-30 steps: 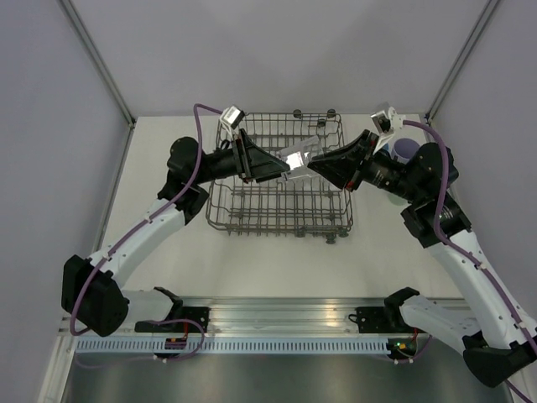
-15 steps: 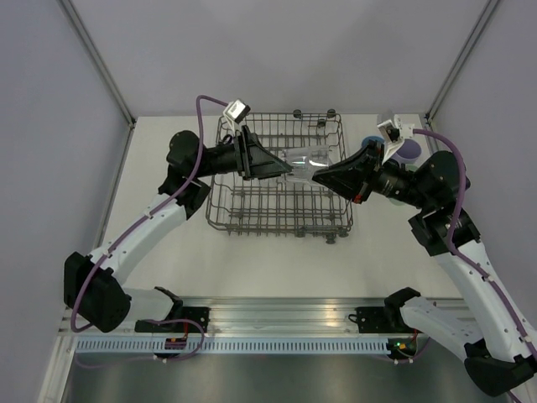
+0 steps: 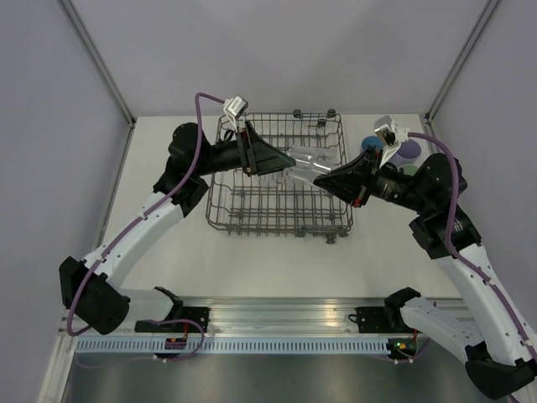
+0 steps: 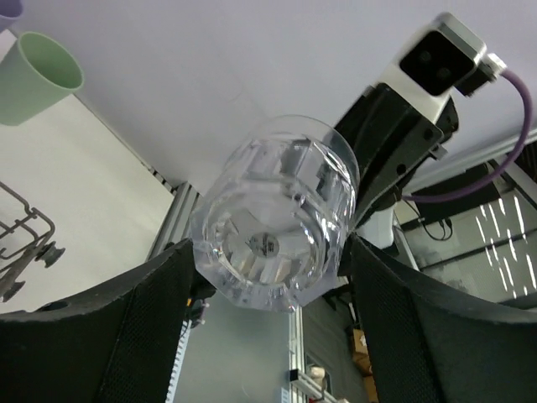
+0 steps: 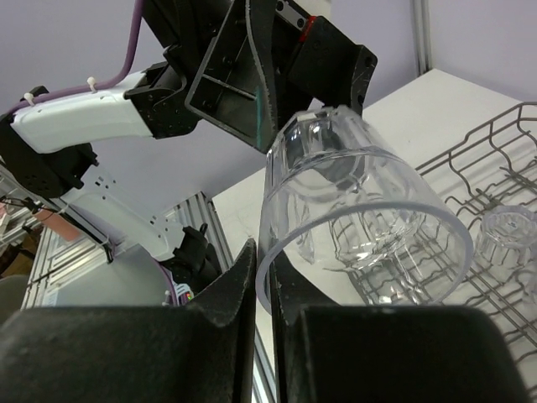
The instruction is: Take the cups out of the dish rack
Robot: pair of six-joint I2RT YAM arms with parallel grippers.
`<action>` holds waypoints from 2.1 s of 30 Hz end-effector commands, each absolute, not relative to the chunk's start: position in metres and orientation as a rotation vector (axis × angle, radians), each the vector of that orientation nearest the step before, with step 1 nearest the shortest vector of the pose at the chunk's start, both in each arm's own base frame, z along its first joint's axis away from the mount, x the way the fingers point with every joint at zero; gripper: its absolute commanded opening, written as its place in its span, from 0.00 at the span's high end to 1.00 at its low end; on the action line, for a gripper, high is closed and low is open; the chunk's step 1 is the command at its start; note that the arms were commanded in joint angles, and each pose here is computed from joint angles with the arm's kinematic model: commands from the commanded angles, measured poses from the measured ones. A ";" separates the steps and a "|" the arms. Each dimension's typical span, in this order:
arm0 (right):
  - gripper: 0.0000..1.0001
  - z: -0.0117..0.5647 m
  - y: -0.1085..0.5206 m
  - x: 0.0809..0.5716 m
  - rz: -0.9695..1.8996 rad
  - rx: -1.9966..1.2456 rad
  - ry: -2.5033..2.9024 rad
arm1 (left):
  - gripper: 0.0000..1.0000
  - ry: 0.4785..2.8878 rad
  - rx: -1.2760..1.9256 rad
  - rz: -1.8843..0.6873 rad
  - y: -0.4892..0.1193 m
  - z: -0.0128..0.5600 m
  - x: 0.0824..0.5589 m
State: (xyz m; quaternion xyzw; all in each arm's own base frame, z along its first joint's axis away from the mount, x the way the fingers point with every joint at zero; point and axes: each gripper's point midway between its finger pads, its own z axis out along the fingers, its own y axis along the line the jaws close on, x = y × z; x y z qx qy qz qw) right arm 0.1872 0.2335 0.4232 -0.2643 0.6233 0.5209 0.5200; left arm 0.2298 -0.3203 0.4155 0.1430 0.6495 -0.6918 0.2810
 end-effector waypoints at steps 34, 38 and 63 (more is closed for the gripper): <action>1.00 0.195 0.056 0.274 -0.104 -0.019 2.490 | 0.00 1.955 0.242 -0.980 -0.229 0.329 0.249; 1.00 0.164 0.054 0.271 -0.132 0.016 2.579 | 0.00 1.958 0.264 -0.924 -0.220 0.327 0.245; 1.00 0.095 0.070 0.378 -0.140 -0.006 2.702 | 0.00 1.962 0.291 -0.787 -0.201 0.312 0.245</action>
